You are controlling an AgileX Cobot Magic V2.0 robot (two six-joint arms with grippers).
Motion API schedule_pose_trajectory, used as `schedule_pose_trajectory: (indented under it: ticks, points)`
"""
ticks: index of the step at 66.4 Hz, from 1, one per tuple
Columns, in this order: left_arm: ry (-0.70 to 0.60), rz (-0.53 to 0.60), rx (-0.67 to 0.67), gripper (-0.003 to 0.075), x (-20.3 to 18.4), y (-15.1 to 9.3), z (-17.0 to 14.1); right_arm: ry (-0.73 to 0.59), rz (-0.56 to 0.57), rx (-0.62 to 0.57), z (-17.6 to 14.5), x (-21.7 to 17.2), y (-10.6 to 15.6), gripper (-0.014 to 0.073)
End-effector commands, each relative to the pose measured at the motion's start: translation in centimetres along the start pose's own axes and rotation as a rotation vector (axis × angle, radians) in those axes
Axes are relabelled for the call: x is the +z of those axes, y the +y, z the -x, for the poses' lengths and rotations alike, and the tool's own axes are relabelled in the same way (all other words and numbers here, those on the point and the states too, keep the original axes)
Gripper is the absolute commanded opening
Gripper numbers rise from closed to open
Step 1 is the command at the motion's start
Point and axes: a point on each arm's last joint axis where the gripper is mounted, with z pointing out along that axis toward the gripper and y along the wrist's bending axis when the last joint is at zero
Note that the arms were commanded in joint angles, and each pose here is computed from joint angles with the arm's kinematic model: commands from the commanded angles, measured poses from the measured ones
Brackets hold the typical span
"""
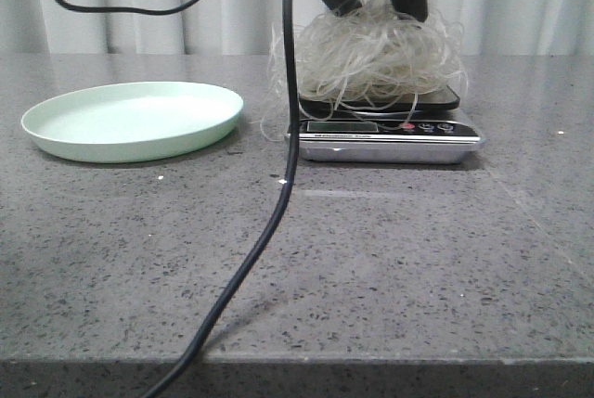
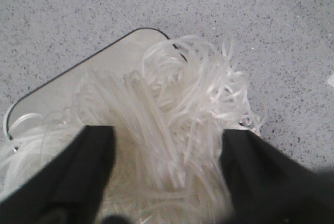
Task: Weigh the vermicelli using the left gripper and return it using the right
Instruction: 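Lower the vermicelli onto the scale and open the left gripper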
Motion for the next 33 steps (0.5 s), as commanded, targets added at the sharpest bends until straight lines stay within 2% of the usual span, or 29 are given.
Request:
schedule_pose_trajectory:
  ticks: [1, 8, 17, 33]
  points:
    - [-0.160, -0.011, -0.001, 0.0622, -5.3, -0.6, 3.2, -0.107, -0.001, -0.008, 1.2, -0.2, 0.0, 0.0179]
    - [-0.173, 0.004, 0.015, 0.0617, -7.7, -0.6, 4.1, -0.107, -0.001, -0.008, 1.2, -0.2, 0.0, 0.0179]
    - [-0.218, 0.078, 0.056, 0.0617, -11.7, 0.0, 4.6, -0.107, -0.001, -0.008, 1.2, -0.2, 0.0, 0.0179]
    - [-0.328, 0.121, 0.062, 0.0617, -18.5, -0.2, 4.0, -0.107, -0.001, -0.008, 1.2, -0.2, 0.0, 0.0179]
